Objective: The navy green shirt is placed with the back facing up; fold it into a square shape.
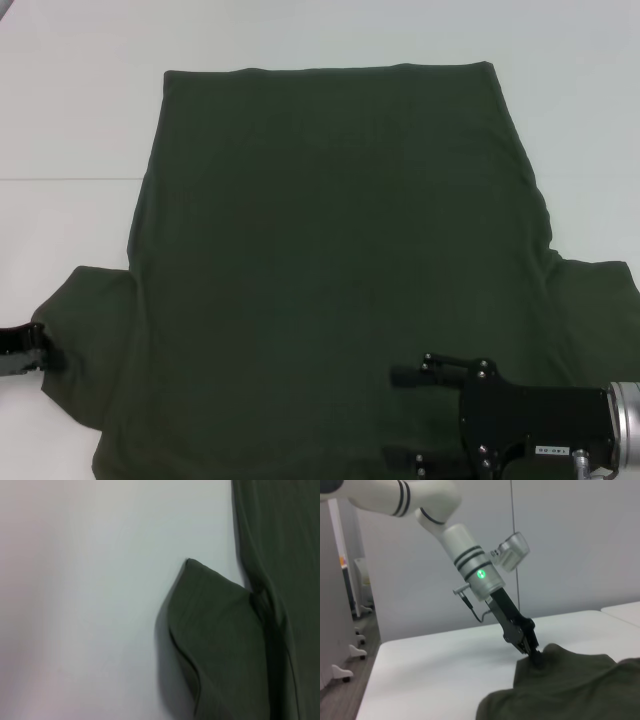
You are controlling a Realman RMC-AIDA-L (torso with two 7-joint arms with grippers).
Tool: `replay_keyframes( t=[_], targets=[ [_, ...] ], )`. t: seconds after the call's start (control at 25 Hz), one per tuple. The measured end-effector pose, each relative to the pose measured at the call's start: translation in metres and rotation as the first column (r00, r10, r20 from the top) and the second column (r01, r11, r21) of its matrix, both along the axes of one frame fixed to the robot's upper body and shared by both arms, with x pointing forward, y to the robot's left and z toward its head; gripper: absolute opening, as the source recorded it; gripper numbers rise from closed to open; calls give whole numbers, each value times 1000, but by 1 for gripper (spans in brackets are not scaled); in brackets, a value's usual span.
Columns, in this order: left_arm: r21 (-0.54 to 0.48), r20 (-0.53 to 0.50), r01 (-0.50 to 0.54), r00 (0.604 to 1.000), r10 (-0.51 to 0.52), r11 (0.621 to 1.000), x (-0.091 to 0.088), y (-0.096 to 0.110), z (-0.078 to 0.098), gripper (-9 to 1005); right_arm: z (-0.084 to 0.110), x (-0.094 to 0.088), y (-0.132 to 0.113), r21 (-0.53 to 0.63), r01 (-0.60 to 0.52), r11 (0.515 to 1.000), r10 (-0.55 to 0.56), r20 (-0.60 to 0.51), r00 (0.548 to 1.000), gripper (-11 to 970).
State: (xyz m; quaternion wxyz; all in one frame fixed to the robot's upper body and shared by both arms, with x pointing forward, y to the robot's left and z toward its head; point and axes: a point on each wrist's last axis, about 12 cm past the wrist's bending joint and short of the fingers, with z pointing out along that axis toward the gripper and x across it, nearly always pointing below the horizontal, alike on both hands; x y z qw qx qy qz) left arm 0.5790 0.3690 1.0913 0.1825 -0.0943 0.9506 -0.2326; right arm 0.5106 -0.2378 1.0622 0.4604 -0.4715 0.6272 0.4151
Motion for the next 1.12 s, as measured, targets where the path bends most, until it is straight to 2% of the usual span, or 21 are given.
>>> replay_keyframes(
  t=[0.48, 0.88, 1.12],
  targets=[
    [6, 12, -1, 1000, 1, 1000, 1, 6, 5, -1, -9, 4, -4, -70, 55, 996, -55, -2, 998, 883],
    [47, 54, -78, 996, 76, 996, -7, 39, 17, 0, -9, 4, -3, -71, 55, 996, -55, -2, 998, 883],
    [32, 65, -93, 994, 91, 995, -10, 42, 18, 0, -9, 5, -2, -69, 53, 996, -53, 0, 999, 883]
  ],
)
